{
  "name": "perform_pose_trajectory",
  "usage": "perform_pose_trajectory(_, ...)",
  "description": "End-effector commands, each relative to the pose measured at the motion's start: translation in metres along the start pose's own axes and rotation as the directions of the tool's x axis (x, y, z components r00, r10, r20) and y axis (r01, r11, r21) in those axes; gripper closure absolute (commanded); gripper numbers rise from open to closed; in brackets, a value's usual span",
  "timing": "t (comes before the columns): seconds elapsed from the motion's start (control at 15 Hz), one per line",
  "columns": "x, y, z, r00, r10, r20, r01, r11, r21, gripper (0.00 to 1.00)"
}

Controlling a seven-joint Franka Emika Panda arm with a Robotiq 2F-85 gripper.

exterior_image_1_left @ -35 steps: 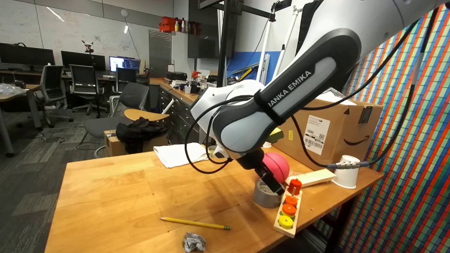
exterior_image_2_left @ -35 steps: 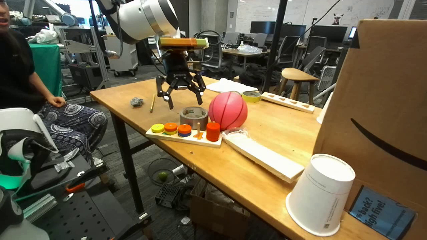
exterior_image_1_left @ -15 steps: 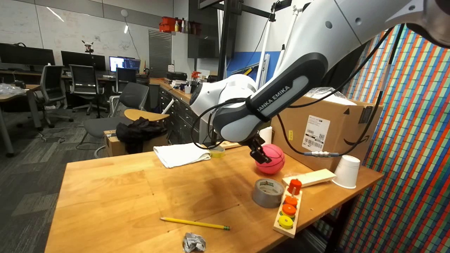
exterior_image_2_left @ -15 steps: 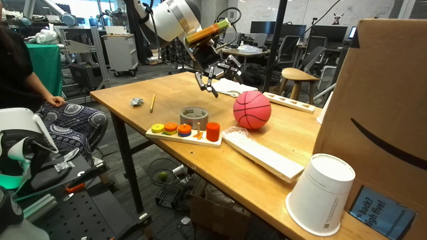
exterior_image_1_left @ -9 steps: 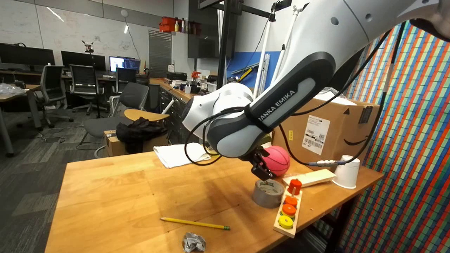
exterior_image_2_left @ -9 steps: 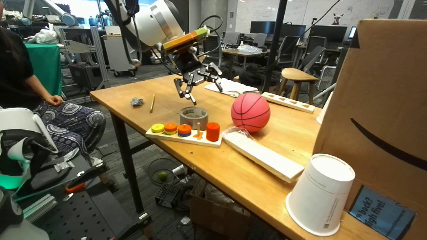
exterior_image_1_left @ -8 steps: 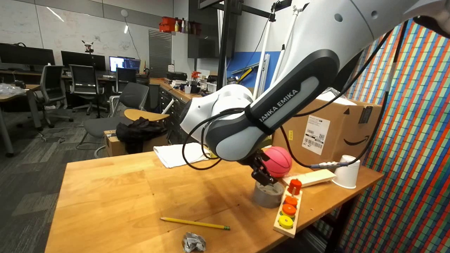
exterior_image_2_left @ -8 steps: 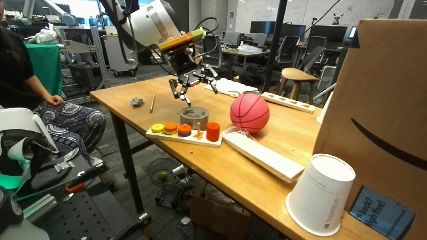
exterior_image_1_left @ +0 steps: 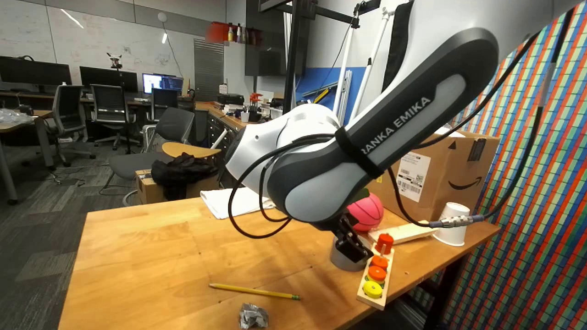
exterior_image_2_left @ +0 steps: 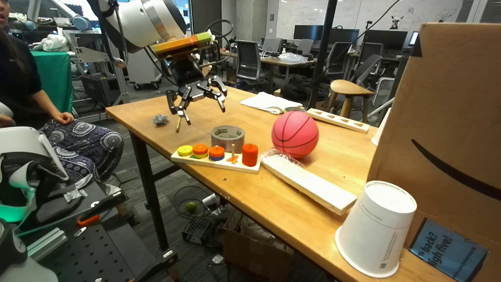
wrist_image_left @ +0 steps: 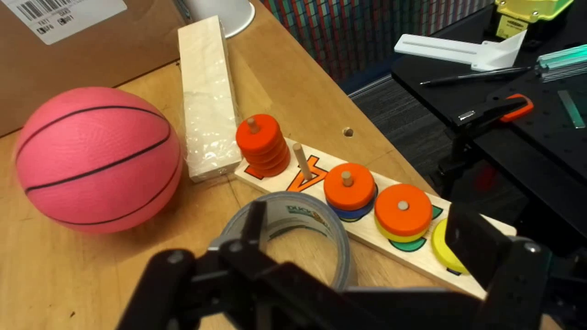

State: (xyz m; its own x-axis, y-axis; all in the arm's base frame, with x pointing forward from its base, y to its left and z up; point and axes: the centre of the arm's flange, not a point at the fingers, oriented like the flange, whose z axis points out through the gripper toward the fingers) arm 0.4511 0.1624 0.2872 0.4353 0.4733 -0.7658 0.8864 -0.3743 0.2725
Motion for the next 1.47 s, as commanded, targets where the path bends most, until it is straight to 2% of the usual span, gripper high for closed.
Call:
perform_pose_trajectory(0.0,-0.027,-0.025,-0.028,1.000,-0.004,0.021,0.006,0.993,-0.117,0.00)
perform_pose_trajectory(0.13,-0.027,-0.035,-0.049,0.999,0.008,0.034,-0.001,0.978,-0.210,0.00)
perform_pose_trajectory(0.33,-0.020,-0.046,-0.074,0.997,0.032,0.065,-0.007,0.939,-0.343,0.00)
perform_pose_trajectory(0.6,-0.012,-0.053,-0.087,0.999,0.025,0.047,-0.004,0.914,-0.407,0.00)
perform_pose_trajectory(0.8,-0.012,-0.046,-0.086,1.000,-0.008,0.014,0.013,0.928,-0.371,0.00)
perform_pose_trajectory(0.93,-0.016,-0.035,-0.087,0.996,-0.055,-0.068,0.031,0.947,-0.318,0.00)
perform_pose_trajectory(1.2,-0.028,-0.008,-0.091,0.955,-0.138,-0.262,0.064,0.960,-0.272,0.00)
perform_pose_trajectory(1.4,-0.036,0.012,-0.086,0.937,-0.183,-0.298,0.105,0.961,-0.257,0.00)
